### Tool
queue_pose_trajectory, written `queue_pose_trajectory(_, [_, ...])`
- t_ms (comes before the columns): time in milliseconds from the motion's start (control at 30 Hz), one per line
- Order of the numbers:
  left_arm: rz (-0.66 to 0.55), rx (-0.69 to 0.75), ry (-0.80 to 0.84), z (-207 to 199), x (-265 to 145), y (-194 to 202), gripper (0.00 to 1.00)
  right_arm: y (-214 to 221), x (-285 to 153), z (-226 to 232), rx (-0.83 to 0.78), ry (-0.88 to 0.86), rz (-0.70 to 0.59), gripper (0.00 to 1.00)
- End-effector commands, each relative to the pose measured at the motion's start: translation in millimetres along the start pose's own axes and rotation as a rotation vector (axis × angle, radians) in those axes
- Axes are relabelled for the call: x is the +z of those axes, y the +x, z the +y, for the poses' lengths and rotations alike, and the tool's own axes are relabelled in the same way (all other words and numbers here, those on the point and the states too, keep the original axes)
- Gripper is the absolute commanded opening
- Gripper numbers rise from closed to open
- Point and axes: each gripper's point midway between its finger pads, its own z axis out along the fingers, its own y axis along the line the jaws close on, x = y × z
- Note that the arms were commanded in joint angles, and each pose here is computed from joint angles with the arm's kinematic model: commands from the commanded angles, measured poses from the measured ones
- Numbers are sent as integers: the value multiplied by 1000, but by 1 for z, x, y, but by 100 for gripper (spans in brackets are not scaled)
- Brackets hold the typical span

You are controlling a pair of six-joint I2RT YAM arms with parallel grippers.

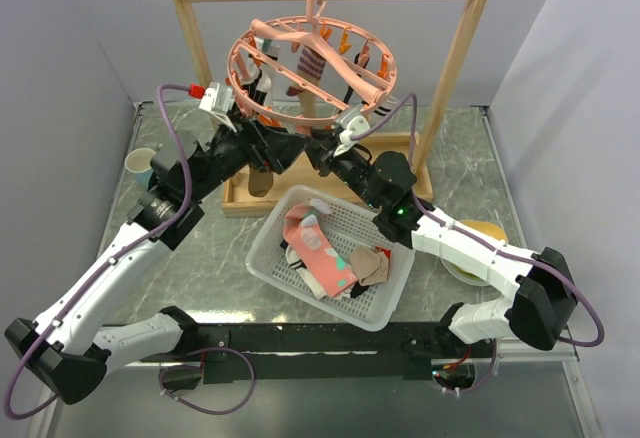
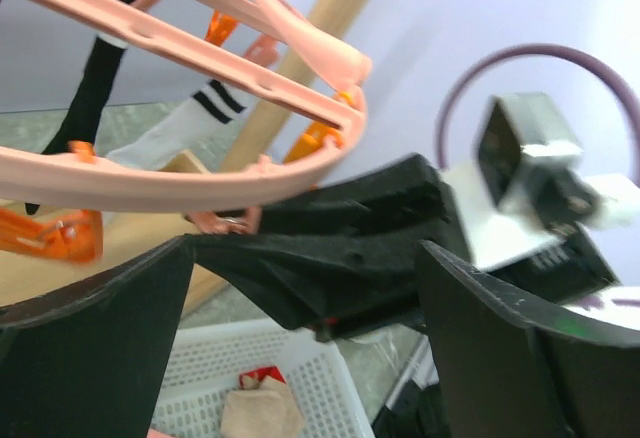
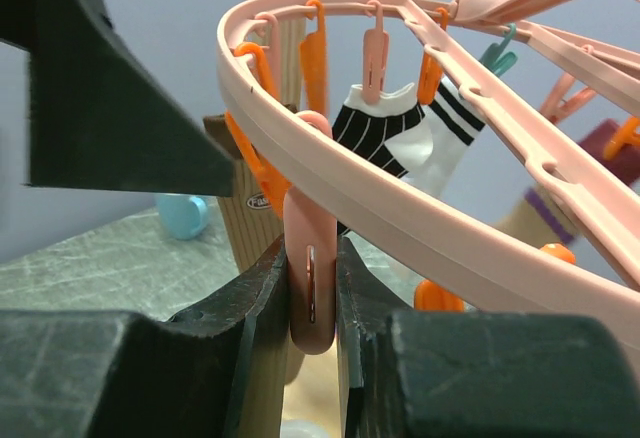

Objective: Clip the socks to the hanger
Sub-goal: Open the clamp at the hanger.

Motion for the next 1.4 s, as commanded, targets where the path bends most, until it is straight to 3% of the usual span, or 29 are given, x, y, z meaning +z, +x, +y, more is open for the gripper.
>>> queue_pose_trajectory(0, [-109, 76, -41, 6, 8, -26, 90, -33, 6, 4, 23, -6, -73, 0])
queue_pose_trajectory(100, [-119, 84, -92, 19, 11, -24, 73, -36, 5, 5, 27, -14, -80, 0])
queue_pose_trajectory(333, [-124, 93, -80, 20, 23, -25, 66, -37, 2, 8, 37, -21, -85, 0])
queue_pose_trajectory(767, [-101, 64, -80, 24, 36, -19, 65, -40, -4, 7, 43, -19, -100, 0])
queue_pose_trajectory(900, [-103, 56, -74, 25, 40, -18, 50, -44, -6, 8, 48, -24, -108, 0])
queue_pose_trajectory(1367, [-104, 58, -59, 23, 45, -19, 41, -49, -5, 15, 83, -58, -123, 0])
